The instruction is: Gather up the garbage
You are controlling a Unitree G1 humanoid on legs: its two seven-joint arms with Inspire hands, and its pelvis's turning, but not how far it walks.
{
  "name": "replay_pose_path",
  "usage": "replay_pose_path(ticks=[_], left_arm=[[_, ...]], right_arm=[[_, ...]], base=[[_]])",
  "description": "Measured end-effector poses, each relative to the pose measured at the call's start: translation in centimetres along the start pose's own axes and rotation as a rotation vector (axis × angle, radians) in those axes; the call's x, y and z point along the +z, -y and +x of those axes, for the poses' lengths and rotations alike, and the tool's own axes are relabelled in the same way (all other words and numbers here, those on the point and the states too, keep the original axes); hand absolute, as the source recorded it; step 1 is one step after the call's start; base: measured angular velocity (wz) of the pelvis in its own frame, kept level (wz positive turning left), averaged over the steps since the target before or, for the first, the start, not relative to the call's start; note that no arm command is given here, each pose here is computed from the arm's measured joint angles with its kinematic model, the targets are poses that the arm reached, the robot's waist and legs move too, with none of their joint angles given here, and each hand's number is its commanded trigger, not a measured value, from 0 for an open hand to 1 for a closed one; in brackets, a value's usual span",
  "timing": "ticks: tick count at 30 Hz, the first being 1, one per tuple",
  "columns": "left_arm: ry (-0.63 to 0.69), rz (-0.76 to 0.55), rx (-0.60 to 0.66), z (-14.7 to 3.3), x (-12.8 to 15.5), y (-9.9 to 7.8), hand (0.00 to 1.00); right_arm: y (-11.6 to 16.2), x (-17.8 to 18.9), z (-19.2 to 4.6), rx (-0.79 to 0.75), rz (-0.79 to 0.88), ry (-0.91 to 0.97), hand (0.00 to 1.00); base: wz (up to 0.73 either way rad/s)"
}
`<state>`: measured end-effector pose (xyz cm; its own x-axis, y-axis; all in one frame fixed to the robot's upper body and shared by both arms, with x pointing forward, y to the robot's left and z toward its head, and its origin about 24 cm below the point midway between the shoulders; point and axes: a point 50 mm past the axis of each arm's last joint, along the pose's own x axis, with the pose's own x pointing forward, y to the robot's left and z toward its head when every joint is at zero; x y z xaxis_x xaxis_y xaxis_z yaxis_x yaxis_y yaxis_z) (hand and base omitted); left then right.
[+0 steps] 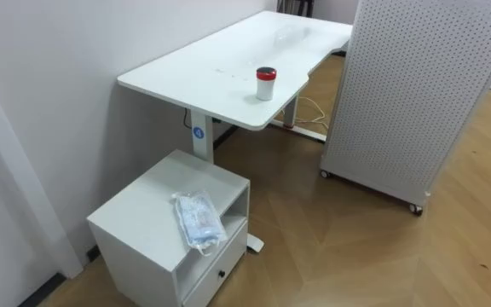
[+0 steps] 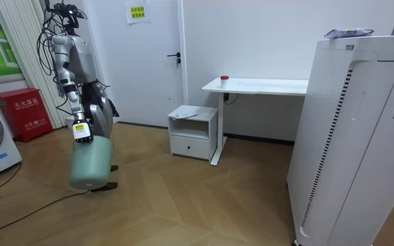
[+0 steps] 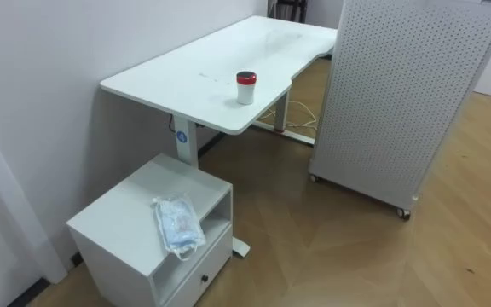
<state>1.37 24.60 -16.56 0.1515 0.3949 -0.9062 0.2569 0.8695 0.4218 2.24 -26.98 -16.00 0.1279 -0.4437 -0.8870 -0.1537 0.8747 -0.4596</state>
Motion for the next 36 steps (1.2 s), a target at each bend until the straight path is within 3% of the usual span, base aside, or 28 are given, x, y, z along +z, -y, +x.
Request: replay_pose_path(ticks=[36], left_arm=[[-0.025, 0.004, -0.027, -0.2, -1.5, 0.7, 0.00]], right_arm=[[0.0, 0.5, 0.0, -0.034, 0.032, 0.034, 1.00]], base=[[0.00]])
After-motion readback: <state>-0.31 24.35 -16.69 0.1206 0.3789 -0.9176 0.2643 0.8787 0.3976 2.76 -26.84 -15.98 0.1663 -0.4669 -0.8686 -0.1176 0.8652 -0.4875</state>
